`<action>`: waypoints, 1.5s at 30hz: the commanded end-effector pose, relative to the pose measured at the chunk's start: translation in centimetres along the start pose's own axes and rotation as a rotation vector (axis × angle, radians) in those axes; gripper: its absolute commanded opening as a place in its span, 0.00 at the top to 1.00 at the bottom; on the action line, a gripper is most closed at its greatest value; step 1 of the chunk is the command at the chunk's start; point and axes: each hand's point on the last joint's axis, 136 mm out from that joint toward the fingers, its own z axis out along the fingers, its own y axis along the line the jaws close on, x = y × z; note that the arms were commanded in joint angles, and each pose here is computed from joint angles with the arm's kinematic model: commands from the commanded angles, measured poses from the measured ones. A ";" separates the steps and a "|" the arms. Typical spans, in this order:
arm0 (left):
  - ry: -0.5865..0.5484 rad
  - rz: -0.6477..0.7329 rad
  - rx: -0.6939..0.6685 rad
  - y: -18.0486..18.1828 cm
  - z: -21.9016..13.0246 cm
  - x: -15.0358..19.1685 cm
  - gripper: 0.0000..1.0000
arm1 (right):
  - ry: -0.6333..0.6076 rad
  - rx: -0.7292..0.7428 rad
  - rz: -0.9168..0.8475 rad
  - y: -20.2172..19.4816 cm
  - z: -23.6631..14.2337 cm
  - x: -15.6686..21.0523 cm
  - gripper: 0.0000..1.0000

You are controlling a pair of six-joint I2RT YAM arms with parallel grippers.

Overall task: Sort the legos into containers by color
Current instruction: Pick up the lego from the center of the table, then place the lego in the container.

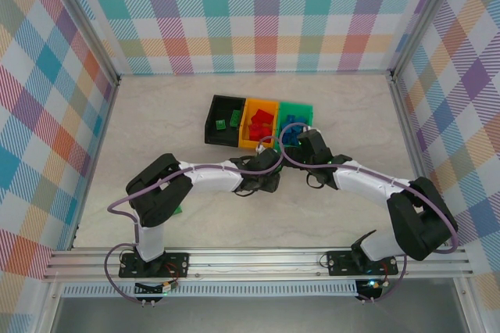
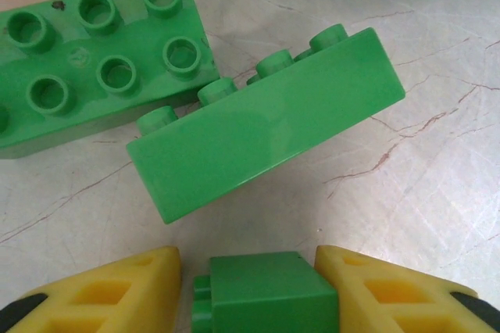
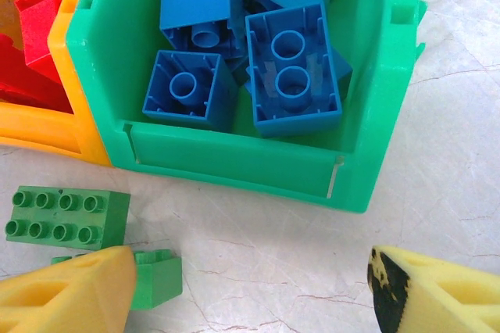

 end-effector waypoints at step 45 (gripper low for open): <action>-0.350 -0.267 -0.202 12.4 -15.4 -9.9 0.71 | 0.012 -0.024 0.001 0.4 -0.1 0.2 0.22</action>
